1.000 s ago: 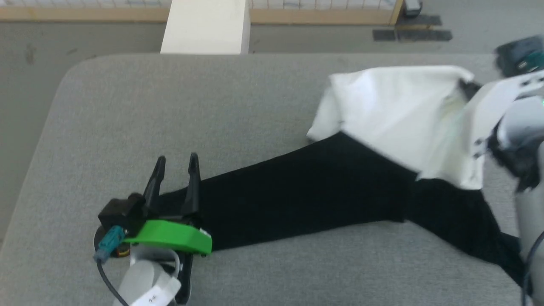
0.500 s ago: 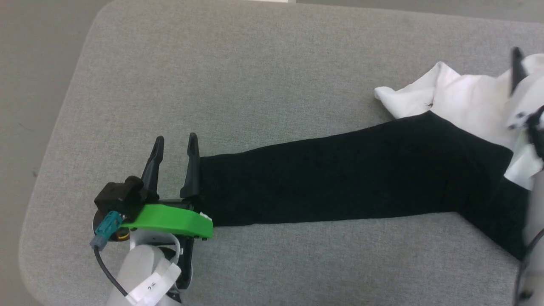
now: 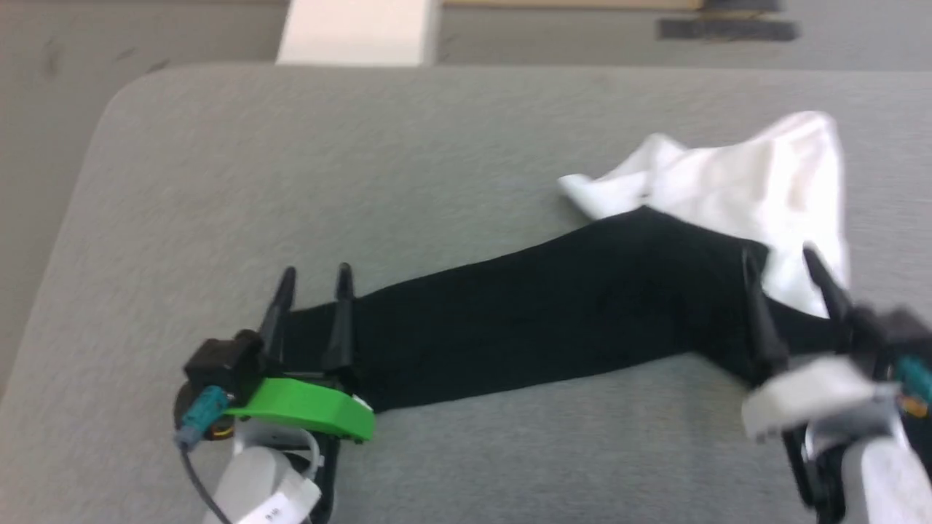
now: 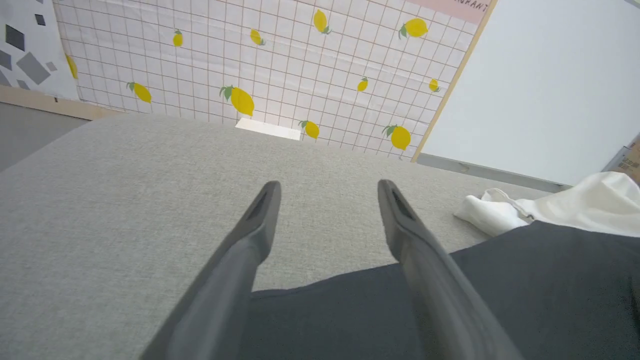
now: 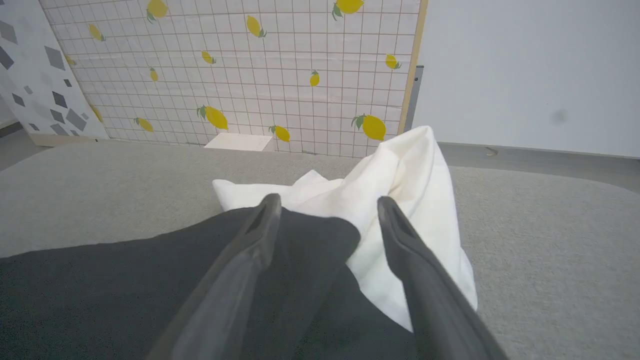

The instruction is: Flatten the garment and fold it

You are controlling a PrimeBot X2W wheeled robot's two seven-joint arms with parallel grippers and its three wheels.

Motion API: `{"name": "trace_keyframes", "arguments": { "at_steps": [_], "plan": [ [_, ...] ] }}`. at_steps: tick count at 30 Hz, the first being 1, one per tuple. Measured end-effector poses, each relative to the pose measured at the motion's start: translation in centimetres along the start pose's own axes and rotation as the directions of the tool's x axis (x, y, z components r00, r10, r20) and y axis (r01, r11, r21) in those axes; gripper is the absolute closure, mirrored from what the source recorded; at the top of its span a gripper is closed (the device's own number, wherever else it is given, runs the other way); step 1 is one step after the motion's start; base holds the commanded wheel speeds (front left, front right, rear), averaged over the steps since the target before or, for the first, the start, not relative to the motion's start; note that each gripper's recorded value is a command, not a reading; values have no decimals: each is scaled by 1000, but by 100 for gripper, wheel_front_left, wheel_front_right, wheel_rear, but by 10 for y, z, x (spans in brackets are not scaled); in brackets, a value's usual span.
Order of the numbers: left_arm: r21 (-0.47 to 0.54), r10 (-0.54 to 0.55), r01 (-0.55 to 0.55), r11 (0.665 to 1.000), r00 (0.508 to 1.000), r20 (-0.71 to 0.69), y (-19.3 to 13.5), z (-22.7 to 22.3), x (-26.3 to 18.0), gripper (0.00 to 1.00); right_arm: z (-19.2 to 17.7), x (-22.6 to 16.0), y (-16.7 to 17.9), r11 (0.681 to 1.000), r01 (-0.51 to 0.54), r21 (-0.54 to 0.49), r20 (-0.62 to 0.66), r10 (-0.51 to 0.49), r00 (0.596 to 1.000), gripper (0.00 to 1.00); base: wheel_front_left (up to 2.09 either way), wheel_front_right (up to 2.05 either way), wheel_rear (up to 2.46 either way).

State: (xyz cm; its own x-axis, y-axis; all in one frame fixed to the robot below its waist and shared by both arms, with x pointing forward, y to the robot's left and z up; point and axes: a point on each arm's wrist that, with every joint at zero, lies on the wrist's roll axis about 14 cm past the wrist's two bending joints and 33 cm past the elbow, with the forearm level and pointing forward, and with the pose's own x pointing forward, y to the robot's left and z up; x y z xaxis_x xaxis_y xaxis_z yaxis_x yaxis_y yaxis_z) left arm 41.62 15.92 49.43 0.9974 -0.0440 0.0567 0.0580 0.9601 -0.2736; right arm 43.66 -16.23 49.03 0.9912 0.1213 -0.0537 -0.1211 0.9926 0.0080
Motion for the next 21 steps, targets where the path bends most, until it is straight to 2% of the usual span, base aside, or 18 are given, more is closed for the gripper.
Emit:
{"name": "trace_keyframes", "arguments": {
  "at_steps": [6, 10, 13, 15, 18, 21],
  "plan": [
    [-28, -210, 208, 978, 973, -93, -69, -24, 8, 0, -15, -56, -38, 991, 129, 36, -51, -127, 991, 0, 0, 0, 0],
    [-39, -335, 336, 941, 910, -243, -115, -54, 11, 0, -7, -74, -56, 980, 192, 44, -30, -191, 981, 0, 0, 0, 0],
    [-57, -442, 452, 890, 826, -351, -153, -73, 7, 0, 1, -86, -68, 971, 234, 41, -10, -234, 972, 0, 0, 0, 0],
    [-66, -506, 531, 845, 753, -420, -178, -86, 0, 0, 4, -93, -76, 964, 261, 50, 0, -261, 965, 0, 0, 0, 0],
    [-73, -558, 613, 787, 656, -508, -202, -104, -12, 0, 4, -102, -84, 955, 290, 58, 1, -291, 957, 0, 0, 0, 0],
    [-65, -533, 638, 767, 577, -619, -202, -130, -23, 0, 2, -107, -87, 950, 306, 63, -4, -306, 952, 0, 0, 0, 0]
  ]
}}
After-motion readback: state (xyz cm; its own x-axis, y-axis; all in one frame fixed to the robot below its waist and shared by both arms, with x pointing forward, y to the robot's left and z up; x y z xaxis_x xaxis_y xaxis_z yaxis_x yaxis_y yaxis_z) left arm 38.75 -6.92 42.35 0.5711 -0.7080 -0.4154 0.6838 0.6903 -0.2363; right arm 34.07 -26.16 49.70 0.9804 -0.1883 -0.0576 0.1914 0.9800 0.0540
